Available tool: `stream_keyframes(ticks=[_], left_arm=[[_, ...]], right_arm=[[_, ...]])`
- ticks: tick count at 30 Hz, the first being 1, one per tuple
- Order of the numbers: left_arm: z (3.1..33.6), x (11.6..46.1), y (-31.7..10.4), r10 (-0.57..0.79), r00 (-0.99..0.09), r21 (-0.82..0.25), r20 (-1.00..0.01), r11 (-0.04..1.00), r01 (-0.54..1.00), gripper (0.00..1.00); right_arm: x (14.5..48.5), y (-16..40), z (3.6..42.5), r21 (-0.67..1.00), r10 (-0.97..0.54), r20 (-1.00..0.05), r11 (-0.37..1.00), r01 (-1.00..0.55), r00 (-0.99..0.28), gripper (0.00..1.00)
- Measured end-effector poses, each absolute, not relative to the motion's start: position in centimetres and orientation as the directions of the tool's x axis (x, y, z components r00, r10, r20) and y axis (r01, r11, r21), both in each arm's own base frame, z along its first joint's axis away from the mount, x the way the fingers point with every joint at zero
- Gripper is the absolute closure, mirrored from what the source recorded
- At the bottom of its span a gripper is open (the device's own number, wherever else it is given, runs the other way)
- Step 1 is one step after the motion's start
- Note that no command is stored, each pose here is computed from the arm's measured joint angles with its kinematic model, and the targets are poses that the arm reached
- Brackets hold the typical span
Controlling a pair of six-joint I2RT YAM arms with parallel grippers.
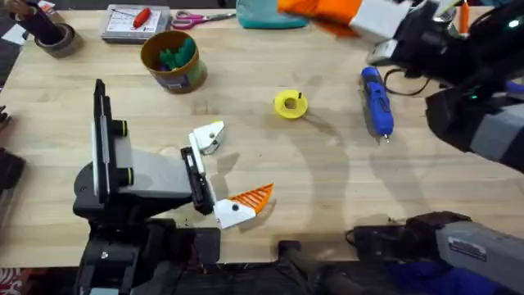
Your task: Pick up the gripper from the table and insert it into the empty holder that is missing its gripper. Then pick up a screw, insert it into the mounting hole, and use the screwdriver to tighten it. Finally, clean up the table by picking up the vegetable and placing it into the bucket.
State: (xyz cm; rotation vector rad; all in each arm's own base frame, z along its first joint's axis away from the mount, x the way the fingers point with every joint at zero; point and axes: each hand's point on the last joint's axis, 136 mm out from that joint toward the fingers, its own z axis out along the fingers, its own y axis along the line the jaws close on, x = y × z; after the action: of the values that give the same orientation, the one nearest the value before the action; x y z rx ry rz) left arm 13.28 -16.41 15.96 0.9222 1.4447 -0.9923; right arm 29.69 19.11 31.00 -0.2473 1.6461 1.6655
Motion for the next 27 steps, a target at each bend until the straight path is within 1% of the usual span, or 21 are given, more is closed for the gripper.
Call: stream_keyframes(ticks=[4, 5, 15, 20, 27], left_arm=[[16.0, 13.3, -16.4, 0.015, -0.095, -0.084, -0.995, 0.346, 0.935, 0.015], [16.0, 13.3, -16.4, 0.015, -0.095, -0.084, -0.995, 0.346, 0.935, 0.015], [16.0, 13.3, -16.4, 0.015, -0.095, -0.084, -0.995, 0.346, 0.935, 0.015], [16.0, 13.3, -16.4, 0.015, -0.095, -0.084, -0.995, 0.346, 0.935, 0.015], [16.0, 13.3, -16.4, 0.015, -0.095, -0.084, -0.995, 0.346, 0.935, 0.015]], right_arm=[[29.4, 19.6, 29.3, 0.830, 0.327, -0.546, 0.086, -0.551, -0.771, 0.993], [29.2, 19.9, 28.4, 0.855, 0.291, -0.510, 0.068, -0.515, -0.809, 0.993], [29.2, 20.7, 23.8, 0.932, 0.166, -0.362, 0.038, -0.360, -0.917, 0.993], [28.6, 21.6, 22.2, 0.949, 0.104, -0.316, 0.026, -0.315, -0.943, 0.993], [26.8, 22.9, 20.5, 0.951, 0.034, -0.310, 0.017, -0.309, -0.950, 0.993]])
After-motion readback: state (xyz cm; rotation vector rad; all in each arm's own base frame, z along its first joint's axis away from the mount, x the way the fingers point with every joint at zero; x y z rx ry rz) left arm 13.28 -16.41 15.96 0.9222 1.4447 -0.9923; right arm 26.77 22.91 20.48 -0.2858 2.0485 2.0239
